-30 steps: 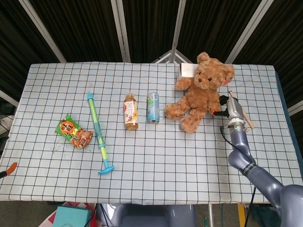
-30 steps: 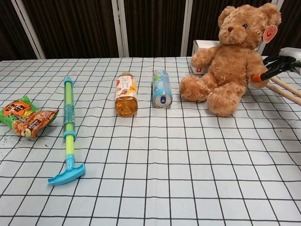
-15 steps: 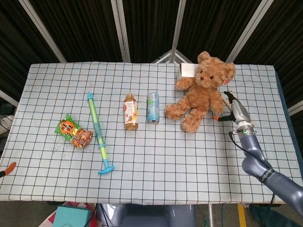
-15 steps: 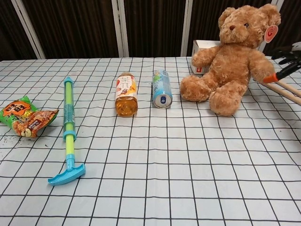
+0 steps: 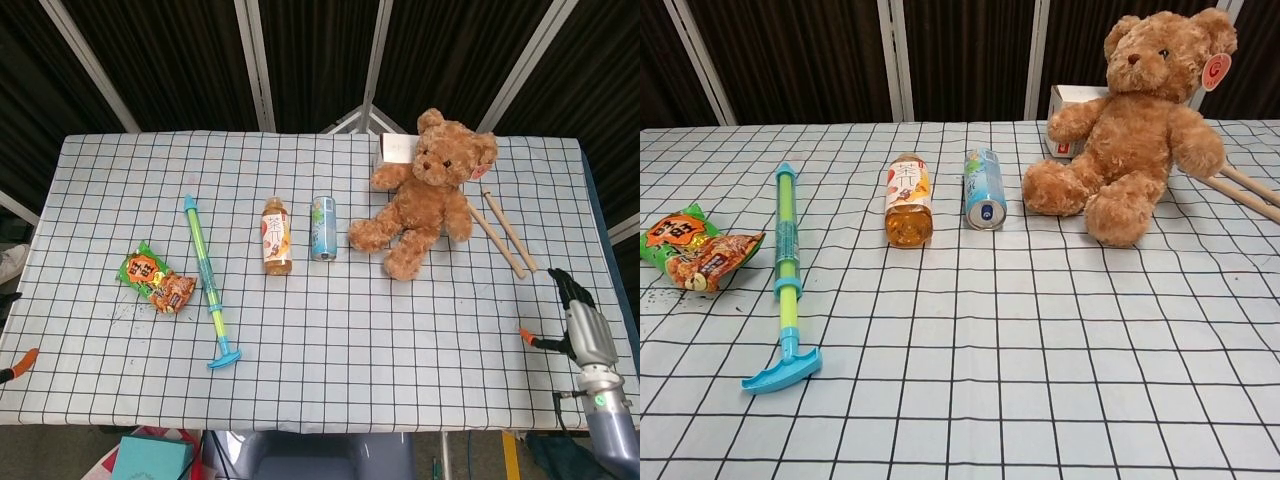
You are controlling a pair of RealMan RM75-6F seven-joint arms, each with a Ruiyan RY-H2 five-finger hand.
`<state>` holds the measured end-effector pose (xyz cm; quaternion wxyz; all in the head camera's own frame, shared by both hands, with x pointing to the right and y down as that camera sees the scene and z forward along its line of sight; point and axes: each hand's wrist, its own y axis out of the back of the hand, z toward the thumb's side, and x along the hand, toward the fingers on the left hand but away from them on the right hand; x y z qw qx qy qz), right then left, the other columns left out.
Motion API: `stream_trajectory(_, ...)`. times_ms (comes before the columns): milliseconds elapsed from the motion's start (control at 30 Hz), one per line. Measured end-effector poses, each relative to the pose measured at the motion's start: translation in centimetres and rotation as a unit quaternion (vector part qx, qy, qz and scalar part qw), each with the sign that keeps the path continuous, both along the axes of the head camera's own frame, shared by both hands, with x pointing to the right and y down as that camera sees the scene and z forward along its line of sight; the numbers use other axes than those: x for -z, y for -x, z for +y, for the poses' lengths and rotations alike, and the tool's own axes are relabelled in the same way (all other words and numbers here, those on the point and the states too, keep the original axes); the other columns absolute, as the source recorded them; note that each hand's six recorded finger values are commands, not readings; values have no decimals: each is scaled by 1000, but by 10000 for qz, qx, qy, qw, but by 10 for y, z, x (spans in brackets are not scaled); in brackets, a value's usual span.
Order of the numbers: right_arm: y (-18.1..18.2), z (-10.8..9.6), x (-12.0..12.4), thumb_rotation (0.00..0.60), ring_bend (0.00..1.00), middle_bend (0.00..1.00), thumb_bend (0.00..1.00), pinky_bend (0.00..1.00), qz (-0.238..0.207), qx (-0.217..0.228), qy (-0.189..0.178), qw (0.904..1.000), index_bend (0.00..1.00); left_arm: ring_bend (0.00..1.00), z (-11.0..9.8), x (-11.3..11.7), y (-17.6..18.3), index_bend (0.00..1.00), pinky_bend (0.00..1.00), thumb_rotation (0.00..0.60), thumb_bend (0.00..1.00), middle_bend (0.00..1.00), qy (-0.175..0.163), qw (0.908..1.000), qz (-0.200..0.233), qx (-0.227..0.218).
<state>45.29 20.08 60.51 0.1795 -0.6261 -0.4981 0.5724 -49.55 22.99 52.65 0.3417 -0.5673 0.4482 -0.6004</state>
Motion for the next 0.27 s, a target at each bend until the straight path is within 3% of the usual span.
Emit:
stream_trajectory(133,3,21,23,600,0,32,198,0,715,632,-365,9948,0,0,0,1,0,187,118,600,310,0,-22,10000,-16,-26)
stream_trajectory(267,3,33,33,600,0,32,199,0,1407,1092,-498,9828,0,0,-2,-3,1,187,118,600,310,0,28,10000,-31,-3)
